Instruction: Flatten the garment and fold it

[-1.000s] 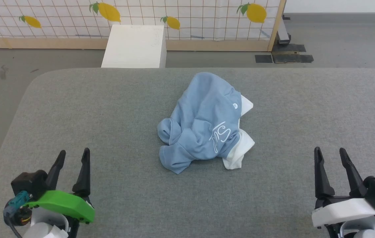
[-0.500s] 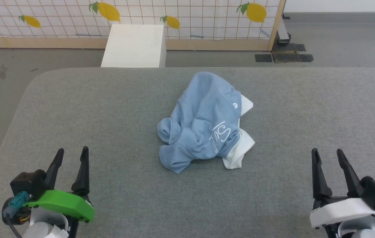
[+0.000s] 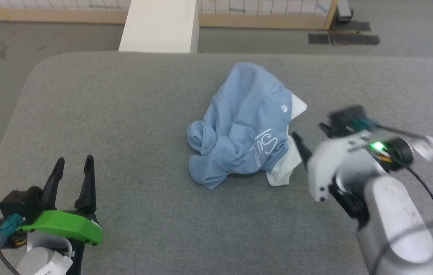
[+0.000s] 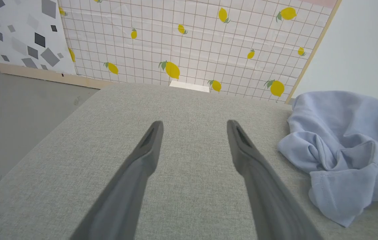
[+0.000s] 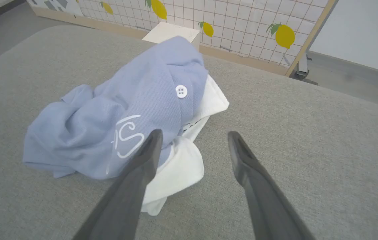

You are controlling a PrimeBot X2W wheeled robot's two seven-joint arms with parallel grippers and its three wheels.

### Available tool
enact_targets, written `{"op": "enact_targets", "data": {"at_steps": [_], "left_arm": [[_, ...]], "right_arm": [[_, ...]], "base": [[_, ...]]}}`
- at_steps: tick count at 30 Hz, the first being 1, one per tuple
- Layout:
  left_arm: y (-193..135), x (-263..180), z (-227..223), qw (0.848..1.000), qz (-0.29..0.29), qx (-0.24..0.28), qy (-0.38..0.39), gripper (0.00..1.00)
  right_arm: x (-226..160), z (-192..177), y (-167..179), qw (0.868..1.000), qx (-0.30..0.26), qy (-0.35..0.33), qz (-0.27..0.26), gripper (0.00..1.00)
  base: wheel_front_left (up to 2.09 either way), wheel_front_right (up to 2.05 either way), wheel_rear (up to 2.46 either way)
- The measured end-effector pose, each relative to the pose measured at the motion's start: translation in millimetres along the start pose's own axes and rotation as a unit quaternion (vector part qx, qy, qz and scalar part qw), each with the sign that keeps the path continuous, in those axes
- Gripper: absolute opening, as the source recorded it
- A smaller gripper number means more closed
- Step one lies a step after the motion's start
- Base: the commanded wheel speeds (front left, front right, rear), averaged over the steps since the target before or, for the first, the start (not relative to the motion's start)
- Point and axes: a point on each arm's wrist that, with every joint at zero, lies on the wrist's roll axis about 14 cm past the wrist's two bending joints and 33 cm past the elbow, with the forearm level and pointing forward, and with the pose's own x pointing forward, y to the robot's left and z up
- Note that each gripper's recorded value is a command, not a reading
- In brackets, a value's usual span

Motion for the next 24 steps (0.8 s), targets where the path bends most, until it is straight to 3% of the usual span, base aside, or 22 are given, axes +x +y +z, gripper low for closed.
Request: {"op": "enact_targets", "data": {"at_steps": [4, 12, 16, 20, 21, 22, 24], "left_arm": [[7, 5, -3, 1.000, 0.007, 0.002, 0.002, 1.00], [27, 5, -10, 0.999, 0.036, -0.001, 0.011, 1.00], [34, 3, -13, 0.999, 0.047, 0.000, 0.015, 1.00], [38, 2, -14, 0.999, 0.051, 0.002, 0.016, 1.00], [38, 2, -13, 0.999, 0.052, 0.003, 0.015, 1.00], [38, 3, -13, 0.999, 0.051, 0.004, 0.015, 1.00], [37, 4, -12, 0.999, 0.049, 0.004, 0.012, 1.00]], "right_arm": [[19, -17, 17, 0.992, -0.056, 0.110, 0.019, 1.00], [37, -66, 46, 0.953, -0.136, 0.265, 0.053, 1.00], [38, -89, 58, 0.937, -0.153, 0.306, 0.073, 1.00], [39, -94, 62, 0.935, -0.144, 0.312, 0.083, 0.99], [39, -94, 62, 0.936, -0.141, 0.310, 0.084, 0.37], [39, -93, 61, 0.938, -0.138, 0.307, 0.084, 0.00], [38, -91, 60, 0.941, -0.130, 0.300, 0.084, 0.00]], "base": [[0.00, 0.00, 0.00], [0.00, 0.00, 0.00], [0.00, 0.00, 0.00], [0.00, 0.00, 0.00], [0.00, 0.00, 0.00], [0.00, 0.00, 0.00], [0.00, 0.00, 0.00]]}}
